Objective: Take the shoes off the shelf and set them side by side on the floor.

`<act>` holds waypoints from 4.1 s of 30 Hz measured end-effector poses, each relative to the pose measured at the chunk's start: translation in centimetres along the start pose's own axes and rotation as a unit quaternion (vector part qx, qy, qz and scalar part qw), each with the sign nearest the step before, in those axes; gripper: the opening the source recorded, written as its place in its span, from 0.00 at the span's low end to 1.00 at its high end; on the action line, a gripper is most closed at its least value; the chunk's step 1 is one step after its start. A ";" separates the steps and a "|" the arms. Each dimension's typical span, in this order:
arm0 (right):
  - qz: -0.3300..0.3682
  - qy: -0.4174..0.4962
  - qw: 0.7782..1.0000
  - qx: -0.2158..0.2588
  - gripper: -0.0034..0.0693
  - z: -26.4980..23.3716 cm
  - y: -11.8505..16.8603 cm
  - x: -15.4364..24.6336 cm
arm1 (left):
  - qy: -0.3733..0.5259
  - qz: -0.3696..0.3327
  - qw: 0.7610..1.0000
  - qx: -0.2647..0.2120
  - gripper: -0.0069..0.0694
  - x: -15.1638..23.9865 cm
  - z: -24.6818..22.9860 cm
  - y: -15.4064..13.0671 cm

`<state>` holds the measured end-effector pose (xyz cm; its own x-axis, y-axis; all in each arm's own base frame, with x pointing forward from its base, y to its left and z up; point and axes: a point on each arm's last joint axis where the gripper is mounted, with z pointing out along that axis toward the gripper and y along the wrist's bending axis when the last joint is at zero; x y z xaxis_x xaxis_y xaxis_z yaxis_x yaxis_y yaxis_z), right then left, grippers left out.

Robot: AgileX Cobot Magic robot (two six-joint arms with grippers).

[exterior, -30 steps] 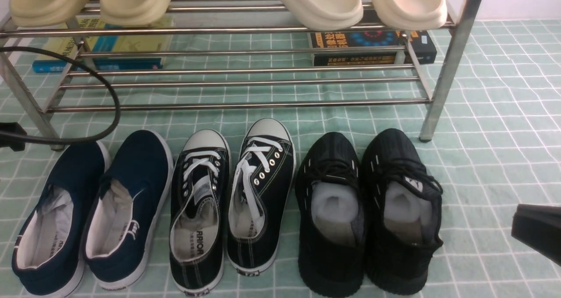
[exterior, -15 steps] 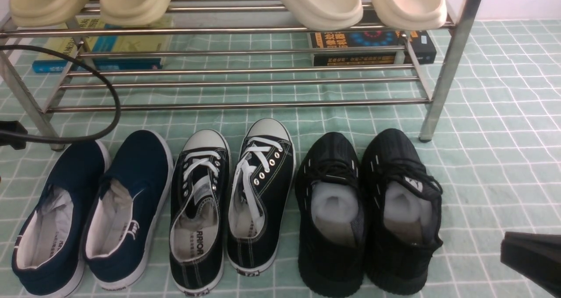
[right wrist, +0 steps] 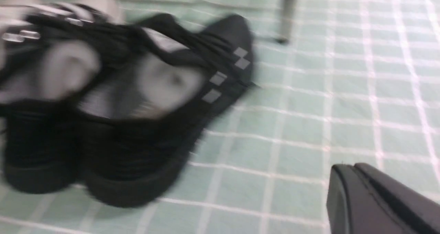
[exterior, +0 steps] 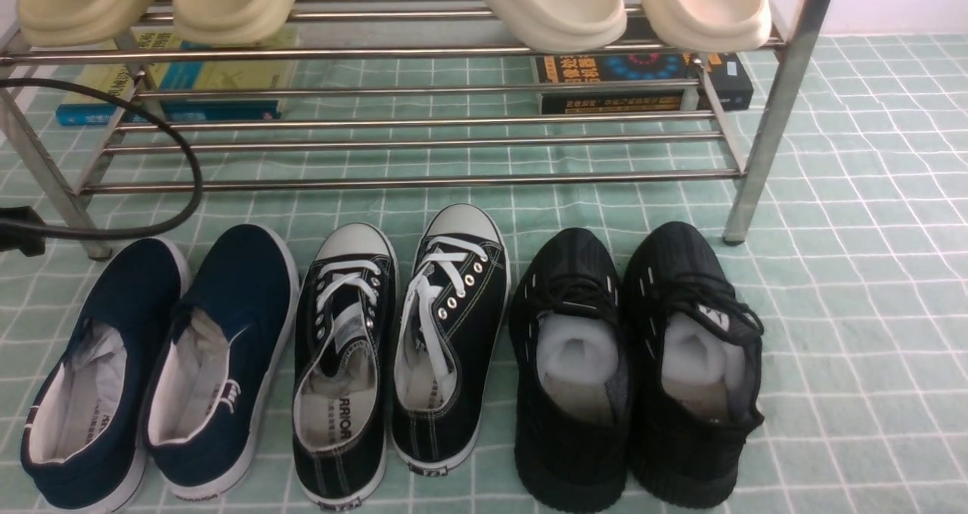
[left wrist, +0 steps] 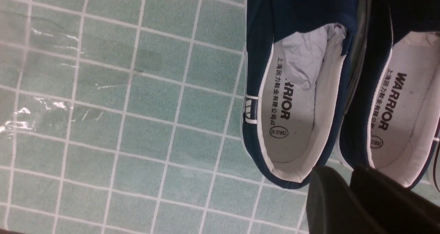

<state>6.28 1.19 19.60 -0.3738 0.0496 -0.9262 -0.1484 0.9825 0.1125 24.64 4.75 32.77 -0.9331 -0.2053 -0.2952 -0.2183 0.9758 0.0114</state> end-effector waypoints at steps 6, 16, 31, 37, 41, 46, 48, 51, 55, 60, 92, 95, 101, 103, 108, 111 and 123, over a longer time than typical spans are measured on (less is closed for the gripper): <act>0.029 -0.010 0.997 0.070 0.09 0.1 -1.2 2.5 | 0.002 -0.002 1.000 0.000 0.27 0.0 0.0 0.0; 0.065 -0.055 0.992 0.089 0.10 -0.4 -1.3 2.2 | -0.012 -0.001 1.000 -0.003 0.27 0.7 -1.2 0.1; 0.087 -0.054 0.992 0.079 0.13 -0.4 -1.1 2.3 | -0.150 0.001 0.989 0.010 0.09 5.6 -8.8 0.3; 0.090 -0.050 0.992 0.078 0.15 -0.4 -1.1 2.4 | -0.191 0.063 0.977 0.071 0.09 10.5 -10.1 -1.5; 0.077 -0.043 0.993 0.080 0.15 -0.4 -1.1 2.4 | -0.219 0.123 0.964 0.087 0.09 12.6 -10.8 -2.0; 0.017 -0.038 0.996 0.084 0.16 -0.4 -1.1 2.4 | -0.242 0.177 0.949 0.097 0.09 15.5 -11.0 -1.9; -0.005 -0.037 0.996 0.085 0.17 -0.4 -1.2 2.4 | -0.240 0.178 0.949 0.099 0.09 16.3 -10.5 -1.8; -0.015 -0.036 0.996 0.086 0.17 -0.4 -1.2 2.4 | -0.232 0.179 0.950 0.106 0.09 17.2 -9.4 -1.7; -0.018 -0.035 0.996 0.086 0.18 -0.4 -1.2 2.4 | -0.221 0.175 0.950 0.133 0.09 18.2 -7.2 -2.1; -0.018 -0.035 0.996 0.086 0.19 -0.4 -1.2 2.4 | -0.275 0.141 0.933 0.186 0.09 18.4 -3.9 -3.2; -0.021 -0.035 0.995 0.087 0.23 -0.4 -1.2 2.4 | -0.388 0.094 0.901 0.169 0.13 17.4 1.2 -3.1; -0.021 -0.035 0.995 0.087 0.23 -0.4 -1.2 2.4 | -0.391 0.092 0.901 0.162 0.13 18.6 2.2 -2.7; -0.021 -0.035 0.995 0.087 0.23 -0.4 -1.2 2.4 | -0.413 0.080 0.900 0.116 0.13 21.7 5.5 -1.3; -0.021 -0.035 0.995 0.087 0.23 -0.4 -1.2 2.4 | -0.420 0.063 0.899 0.104 0.13 22.4 6.6 -0.9; -0.021 -0.035 0.995 0.088 0.23 -0.4 -1.2 2.4 | -0.443 0.036 0.891 0.091 0.14 23.6 8.9 -0.4; -0.021 -0.035 0.995 0.088 0.24 -0.4 -1.2 2.4 | -0.462 0.035 0.881 0.093 0.14 23.6 8.7 -0.4; -0.021 -0.036 0.995 0.088 0.26 -0.4 -1.2 2.4 | -0.465 0.049 0.881 0.076 0.15 23.6 8.8 -0.3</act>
<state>5.19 0.06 17.41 -0.3038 0.0138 -0.9526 0.0017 0.9999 0.0140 5.22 0.30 17.42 -0.2930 -0.0383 -0.9553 -0.0437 0.9987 -0.0266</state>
